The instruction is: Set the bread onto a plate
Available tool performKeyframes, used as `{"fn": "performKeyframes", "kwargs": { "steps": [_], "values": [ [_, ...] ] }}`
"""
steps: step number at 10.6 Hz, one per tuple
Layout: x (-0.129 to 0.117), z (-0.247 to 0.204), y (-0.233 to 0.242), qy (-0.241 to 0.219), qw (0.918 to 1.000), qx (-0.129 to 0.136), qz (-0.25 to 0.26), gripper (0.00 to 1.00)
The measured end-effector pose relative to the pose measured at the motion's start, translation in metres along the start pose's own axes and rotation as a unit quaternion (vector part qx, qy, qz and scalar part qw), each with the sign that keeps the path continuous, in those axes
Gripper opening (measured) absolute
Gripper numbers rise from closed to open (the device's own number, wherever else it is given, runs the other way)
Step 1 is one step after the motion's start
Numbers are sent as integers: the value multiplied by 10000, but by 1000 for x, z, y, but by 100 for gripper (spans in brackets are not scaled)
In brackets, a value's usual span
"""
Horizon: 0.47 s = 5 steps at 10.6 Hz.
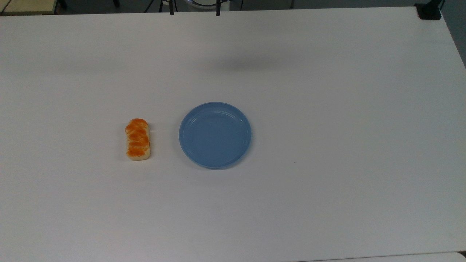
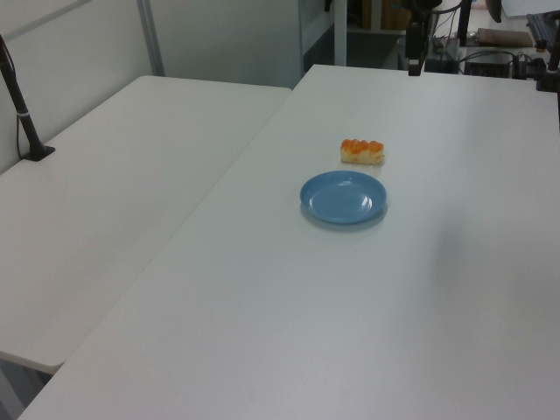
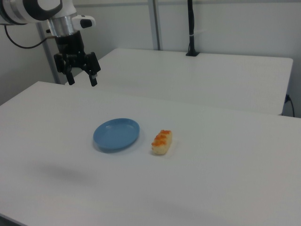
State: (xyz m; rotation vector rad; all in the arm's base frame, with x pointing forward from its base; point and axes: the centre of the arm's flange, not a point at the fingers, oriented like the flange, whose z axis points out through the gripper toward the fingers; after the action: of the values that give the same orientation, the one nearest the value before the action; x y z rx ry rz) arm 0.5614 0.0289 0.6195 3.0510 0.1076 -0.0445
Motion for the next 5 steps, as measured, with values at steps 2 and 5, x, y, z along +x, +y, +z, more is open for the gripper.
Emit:
{"fn": "performKeyframes", "kwargs": {
  "steps": [2,5],
  "values": [
    [0,2,2,-15,10000,0,24,100],
    [0,2,6,-20,10000,1,58,100]
  ]
}}
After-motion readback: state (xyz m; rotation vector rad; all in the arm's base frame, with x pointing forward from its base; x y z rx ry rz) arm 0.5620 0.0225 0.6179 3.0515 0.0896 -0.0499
